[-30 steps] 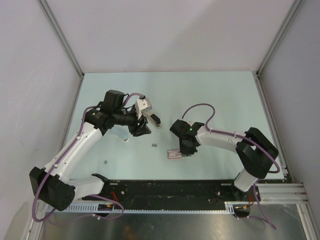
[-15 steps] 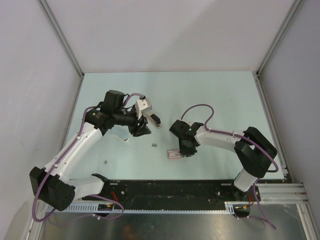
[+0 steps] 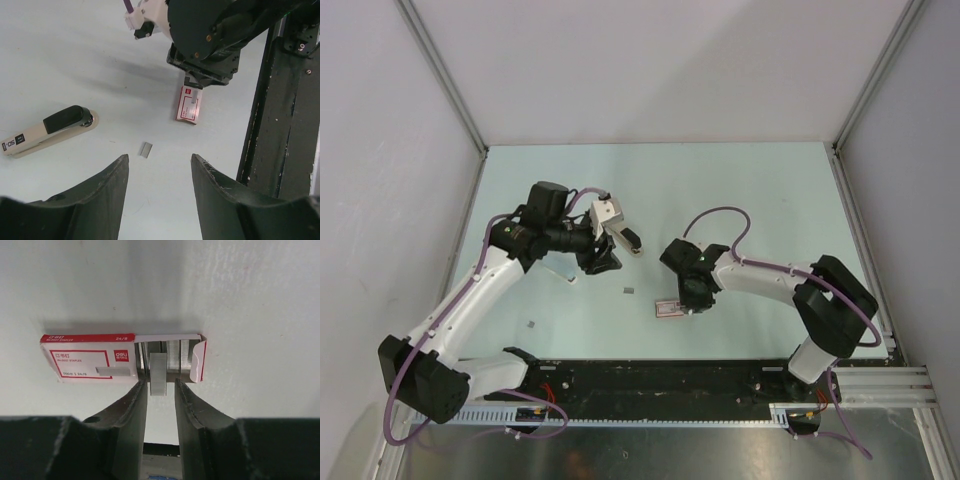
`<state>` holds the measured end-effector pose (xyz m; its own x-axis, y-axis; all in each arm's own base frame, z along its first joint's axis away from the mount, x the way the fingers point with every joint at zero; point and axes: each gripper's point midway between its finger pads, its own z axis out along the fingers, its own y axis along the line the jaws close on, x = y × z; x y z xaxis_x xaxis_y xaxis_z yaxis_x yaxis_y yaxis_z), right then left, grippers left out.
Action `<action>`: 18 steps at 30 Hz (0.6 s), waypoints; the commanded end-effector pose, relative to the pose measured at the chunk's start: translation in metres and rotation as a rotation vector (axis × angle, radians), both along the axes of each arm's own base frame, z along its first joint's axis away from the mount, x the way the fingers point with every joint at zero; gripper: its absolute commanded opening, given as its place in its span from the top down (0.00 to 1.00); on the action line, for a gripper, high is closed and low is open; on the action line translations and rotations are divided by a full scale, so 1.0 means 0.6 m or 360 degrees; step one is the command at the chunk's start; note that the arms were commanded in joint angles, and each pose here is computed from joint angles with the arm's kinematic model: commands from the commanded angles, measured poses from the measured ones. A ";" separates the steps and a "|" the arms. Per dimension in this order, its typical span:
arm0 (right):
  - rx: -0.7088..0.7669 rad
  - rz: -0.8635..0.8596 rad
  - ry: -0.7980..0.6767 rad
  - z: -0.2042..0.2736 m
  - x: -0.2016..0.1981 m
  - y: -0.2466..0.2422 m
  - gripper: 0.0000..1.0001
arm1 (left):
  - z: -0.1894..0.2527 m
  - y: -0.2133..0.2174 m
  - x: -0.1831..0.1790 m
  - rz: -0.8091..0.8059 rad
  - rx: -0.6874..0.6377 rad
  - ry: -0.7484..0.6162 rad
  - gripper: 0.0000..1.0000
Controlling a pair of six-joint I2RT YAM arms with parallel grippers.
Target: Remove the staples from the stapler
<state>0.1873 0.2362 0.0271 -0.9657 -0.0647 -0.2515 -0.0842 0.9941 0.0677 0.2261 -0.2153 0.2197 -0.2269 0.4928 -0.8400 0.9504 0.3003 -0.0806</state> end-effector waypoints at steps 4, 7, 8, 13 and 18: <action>0.0076 -0.0040 -0.0157 0.061 0.011 0.002 0.79 | 0.014 -0.001 -0.006 -0.0033 -0.0023 -0.0072 0.42; 0.0082 -0.0033 -0.0164 0.067 0.008 -0.001 0.93 | 0.014 -0.001 -0.007 -0.0032 -0.0023 -0.0071 0.42; 0.0079 -0.0029 -0.0157 0.065 0.007 -0.001 0.97 | 0.014 -0.001 -0.007 -0.0032 -0.0023 -0.0069 0.42; 0.0077 0.0012 -0.0084 0.042 -0.008 0.000 1.00 | 0.017 -0.001 -0.007 -0.0030 -0.0027 -0.0073 0.42; 0.0121 0.0047 -0.0051 0.034 -0.019 0.003 1.00 | 0.014 0.000 -0.007 -0.0030 -0.0019 -0.0077 0.42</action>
